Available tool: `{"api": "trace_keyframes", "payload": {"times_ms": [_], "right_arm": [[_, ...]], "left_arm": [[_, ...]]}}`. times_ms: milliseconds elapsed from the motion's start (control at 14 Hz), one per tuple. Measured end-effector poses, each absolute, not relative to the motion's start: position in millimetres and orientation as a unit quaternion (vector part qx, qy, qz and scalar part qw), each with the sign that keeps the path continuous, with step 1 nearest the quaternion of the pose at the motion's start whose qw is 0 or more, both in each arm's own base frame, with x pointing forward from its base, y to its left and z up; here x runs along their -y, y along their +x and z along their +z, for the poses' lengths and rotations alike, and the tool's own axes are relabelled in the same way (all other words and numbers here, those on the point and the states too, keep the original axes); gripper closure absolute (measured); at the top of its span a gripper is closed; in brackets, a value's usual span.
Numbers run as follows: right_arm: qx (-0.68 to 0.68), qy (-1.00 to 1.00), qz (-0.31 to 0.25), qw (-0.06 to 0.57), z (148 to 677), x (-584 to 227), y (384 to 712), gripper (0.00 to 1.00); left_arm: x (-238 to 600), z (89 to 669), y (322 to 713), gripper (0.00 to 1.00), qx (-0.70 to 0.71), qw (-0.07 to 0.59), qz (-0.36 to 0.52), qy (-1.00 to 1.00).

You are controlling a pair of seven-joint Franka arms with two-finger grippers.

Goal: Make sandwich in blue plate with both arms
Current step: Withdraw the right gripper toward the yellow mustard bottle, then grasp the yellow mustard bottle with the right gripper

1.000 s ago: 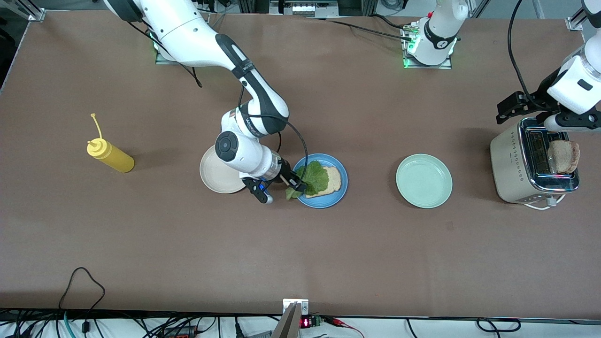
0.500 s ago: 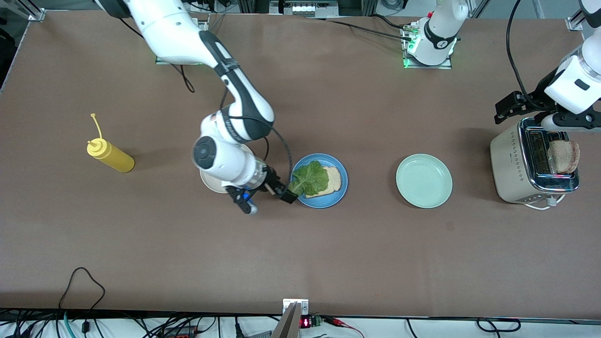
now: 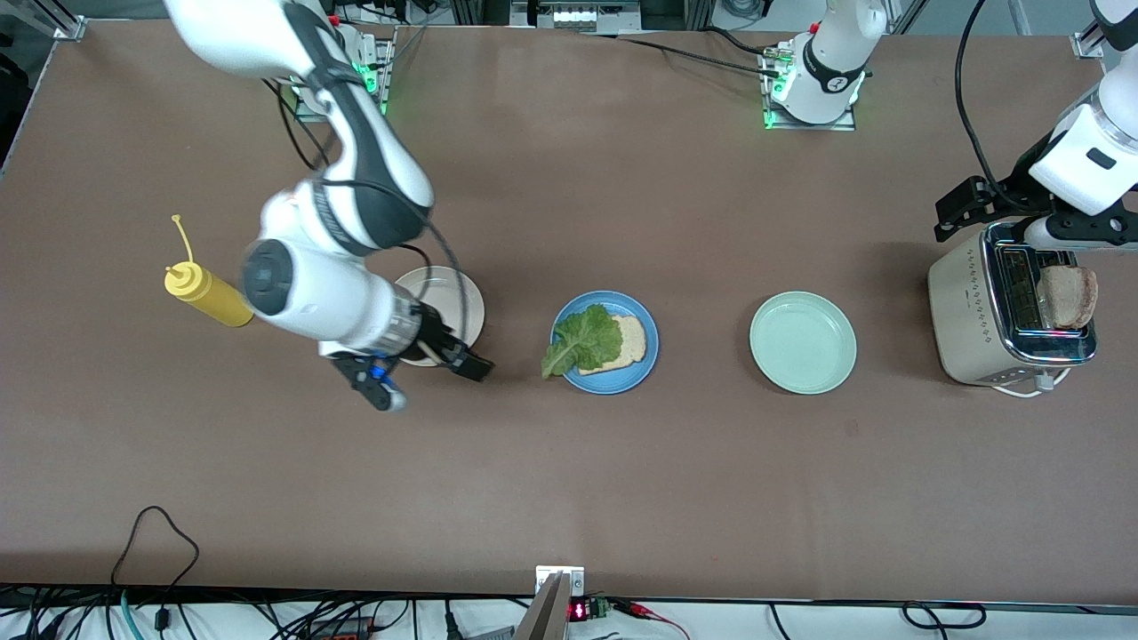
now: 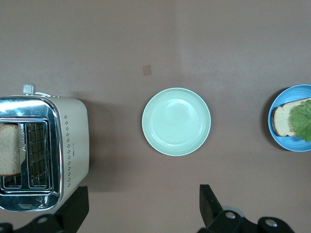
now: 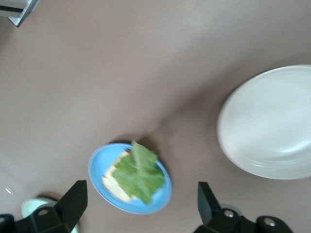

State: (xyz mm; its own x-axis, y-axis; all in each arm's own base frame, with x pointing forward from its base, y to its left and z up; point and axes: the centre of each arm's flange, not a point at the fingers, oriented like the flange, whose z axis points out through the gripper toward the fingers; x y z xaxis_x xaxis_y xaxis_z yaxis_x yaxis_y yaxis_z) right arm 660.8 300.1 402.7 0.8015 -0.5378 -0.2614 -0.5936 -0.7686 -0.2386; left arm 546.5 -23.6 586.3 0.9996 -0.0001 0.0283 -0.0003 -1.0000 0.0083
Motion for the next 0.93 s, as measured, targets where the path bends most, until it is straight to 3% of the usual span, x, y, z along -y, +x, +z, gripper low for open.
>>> {"api": "trace_keyframes", "payload": {"times_ms": [357, 571, 929], "right_arm": [[-0.228, -0.956, 0.139, 0.12, 447.2, -197.3, 656.3, 0.0], [-0.167, -0.972, 0.134, 0.093, 461.6, -144.3, 650.0, 0.0], [-0.056, -0.987, 0.13, 0.074, 476.9, -30.4, 604.5, 0.0]], "left_arm": [[27.2, 585.5, 545.7, 0.0, 0.003, 0.004, 0.011, 1.0], [27.9, 585.3, 545.6, 0.0, 0.004, 0.004, 0.01, 1.0], [25.4, 585.1, 545.7, 0.0, 0.002, 0.004, 0.01, 1.0]]}}
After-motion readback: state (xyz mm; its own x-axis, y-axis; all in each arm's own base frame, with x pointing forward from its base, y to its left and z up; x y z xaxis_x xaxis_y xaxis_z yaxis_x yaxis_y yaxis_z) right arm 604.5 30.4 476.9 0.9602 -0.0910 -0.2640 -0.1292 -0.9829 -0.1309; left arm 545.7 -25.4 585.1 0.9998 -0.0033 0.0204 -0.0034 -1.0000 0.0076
